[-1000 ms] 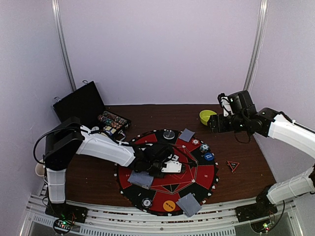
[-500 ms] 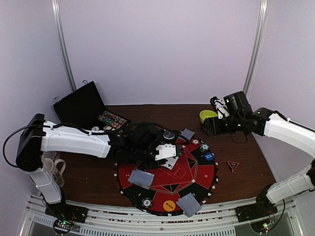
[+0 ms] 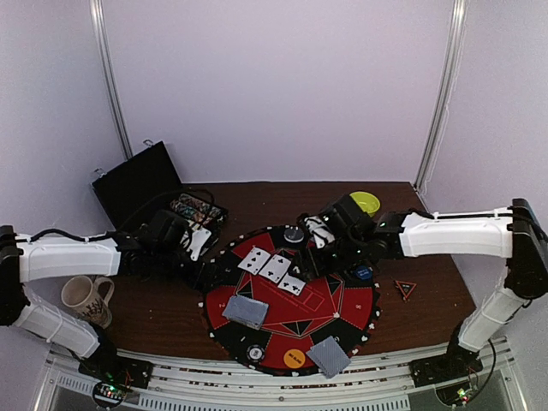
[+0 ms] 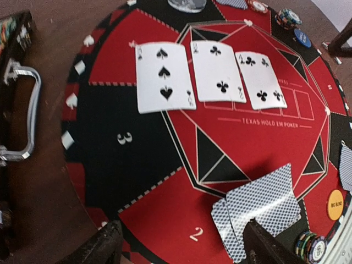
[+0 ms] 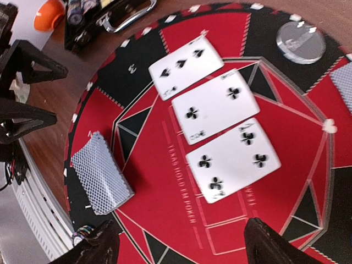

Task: Distribute texas hold em gaming equipment
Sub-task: Pick up the poker card from the face-down deck piles.

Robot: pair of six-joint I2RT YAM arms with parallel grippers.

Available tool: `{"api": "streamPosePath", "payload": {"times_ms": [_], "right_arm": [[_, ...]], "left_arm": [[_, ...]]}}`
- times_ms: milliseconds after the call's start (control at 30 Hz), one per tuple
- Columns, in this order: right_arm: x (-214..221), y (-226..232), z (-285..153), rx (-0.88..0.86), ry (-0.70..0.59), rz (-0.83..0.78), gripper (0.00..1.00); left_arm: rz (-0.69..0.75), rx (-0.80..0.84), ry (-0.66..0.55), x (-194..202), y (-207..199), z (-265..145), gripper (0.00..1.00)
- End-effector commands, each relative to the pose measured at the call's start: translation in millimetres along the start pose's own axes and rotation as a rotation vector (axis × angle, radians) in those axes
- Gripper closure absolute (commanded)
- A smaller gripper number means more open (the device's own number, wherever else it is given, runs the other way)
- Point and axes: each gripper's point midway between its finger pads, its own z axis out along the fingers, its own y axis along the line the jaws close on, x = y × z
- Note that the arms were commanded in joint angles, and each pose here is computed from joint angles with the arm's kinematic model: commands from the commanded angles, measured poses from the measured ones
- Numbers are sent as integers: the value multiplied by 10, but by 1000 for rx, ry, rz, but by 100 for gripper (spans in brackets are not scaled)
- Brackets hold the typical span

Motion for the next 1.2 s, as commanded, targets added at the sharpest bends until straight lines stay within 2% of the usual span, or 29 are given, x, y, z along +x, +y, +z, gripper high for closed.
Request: {"api": "streamPosePath", "payload": {"times_ms": [0, 333, 500, 567, 700, 867, 1067, 1167], "right_arm": [[77, 446, 308, -57, 37, -12, 19], [401, 780, 902, -31, 118, -71, 23], [501, 726, 1058, 15, 126, -74, 31], [542, 706, 1089, 34, 132, -92, 36], [633, 652, 1119, 72, 149, -126, 38], [715, 571, 1075, 111, 164, -153, 48], [749, 608, 974, 103, 167, -165, 53], [738, 627, 943, 102, 161, -171, 61]], "left_arm": [[-172, 143, -2, 137, -134, 61, 23], [-229, 207, 39, 358, -182, 241, 31], [-258, 184, 52, 472, -135, 259, 33], [-266, 175, 55, 511, -115, 275, 34], [-281, 190, 64, 547, -134, 312, 34], [-287, 211, 75, 577, -182, 346, 35], [-266, 254, 108, 610, -326, 420, 35], [-267, 258, 114, 619, -343, 450, 35]]}}
